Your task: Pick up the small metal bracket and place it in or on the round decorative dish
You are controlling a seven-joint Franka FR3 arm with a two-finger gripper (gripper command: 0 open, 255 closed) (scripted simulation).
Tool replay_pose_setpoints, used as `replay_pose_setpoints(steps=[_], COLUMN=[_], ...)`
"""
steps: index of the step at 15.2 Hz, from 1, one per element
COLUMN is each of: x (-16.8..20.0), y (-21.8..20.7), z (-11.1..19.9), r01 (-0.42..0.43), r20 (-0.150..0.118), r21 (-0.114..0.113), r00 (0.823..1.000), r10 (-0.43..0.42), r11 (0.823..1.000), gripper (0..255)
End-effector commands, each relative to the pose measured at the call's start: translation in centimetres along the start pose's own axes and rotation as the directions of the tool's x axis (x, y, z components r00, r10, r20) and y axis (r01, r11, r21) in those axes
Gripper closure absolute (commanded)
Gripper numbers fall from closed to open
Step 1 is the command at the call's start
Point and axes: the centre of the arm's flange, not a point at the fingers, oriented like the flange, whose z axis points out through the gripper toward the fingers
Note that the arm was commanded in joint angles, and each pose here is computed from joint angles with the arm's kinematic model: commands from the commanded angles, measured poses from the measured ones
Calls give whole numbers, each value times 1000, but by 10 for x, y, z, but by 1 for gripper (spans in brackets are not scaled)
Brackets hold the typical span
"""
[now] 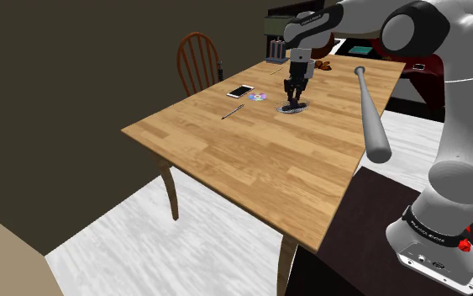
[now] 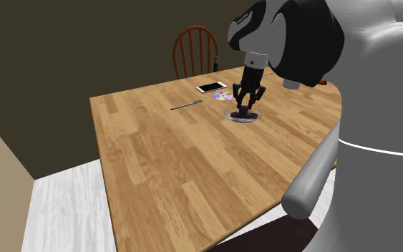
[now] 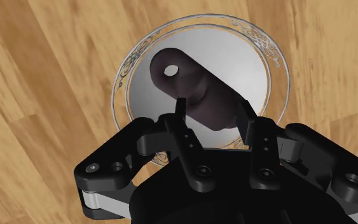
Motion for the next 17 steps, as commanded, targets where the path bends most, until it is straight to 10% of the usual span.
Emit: replay_pose_setpoints(steps=[1, 5, 6, 17], x=[0, 0, 0, 0], y=[0, 0, 0, 0], z=[0, 0, 0, -50], r01=[0, 0, 0, 0], r20=[0, 0, 0, 0], r21=[0, 0, 0, 0], r00=[1000, 1000, 1000, 1000], r10=[0, 0, 0, 0], r11=[1000, 1000, 1000, 1000], gripper=[255, 255, 0, 0])
